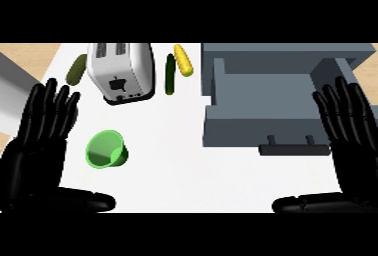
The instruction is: Pick up the cup, place it into the drawer and close the drawer
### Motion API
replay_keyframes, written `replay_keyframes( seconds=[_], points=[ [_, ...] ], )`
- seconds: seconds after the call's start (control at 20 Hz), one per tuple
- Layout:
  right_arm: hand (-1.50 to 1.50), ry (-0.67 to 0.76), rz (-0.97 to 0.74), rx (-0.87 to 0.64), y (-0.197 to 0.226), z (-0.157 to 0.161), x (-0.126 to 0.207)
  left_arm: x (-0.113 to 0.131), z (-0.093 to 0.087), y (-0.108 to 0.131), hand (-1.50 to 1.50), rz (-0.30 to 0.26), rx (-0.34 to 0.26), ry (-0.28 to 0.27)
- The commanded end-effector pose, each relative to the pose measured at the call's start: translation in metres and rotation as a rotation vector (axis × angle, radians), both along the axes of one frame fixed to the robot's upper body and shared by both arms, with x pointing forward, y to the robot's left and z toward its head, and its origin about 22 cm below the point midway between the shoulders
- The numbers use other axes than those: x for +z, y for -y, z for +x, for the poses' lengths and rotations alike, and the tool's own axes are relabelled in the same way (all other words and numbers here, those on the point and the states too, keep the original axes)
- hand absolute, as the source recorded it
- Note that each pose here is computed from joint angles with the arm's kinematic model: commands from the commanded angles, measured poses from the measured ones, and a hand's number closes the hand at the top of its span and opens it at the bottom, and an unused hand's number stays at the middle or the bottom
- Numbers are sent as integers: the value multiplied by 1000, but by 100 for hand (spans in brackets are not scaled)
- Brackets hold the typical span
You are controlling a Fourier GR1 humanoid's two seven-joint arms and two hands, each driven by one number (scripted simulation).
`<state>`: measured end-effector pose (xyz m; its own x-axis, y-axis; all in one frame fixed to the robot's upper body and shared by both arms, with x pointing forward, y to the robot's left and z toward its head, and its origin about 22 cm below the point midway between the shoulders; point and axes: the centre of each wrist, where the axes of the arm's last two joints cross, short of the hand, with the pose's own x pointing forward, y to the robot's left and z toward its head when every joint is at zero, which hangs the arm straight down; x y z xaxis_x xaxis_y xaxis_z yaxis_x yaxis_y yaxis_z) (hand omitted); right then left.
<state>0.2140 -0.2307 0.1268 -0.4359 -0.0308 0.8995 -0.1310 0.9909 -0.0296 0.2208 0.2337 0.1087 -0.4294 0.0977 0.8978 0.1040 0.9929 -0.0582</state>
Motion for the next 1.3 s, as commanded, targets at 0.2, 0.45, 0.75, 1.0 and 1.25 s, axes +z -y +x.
replay_keyframes(
  seconds=[0.2,0.45,0.75,1.0,1.25],
  points=[
    [-150,-30,7,11,-1,0,-14,-4,9,-7,-150,-61,-11,-31],
    [-150,-20,-14,23,-14,15,-8,-19,9,19,-150,-70,-19,-26],
    [-150,-10,18,35,10,14,10,-13,28,4,-150,-43,11,-60],
    [-150,-3,5,18,-6,9,20,-22,13,8,-150,-42,16,-103],
    [-150,-2,16,-2,12,22,14,-50,0,-17,-150,-64,46,-146]
  ],
)
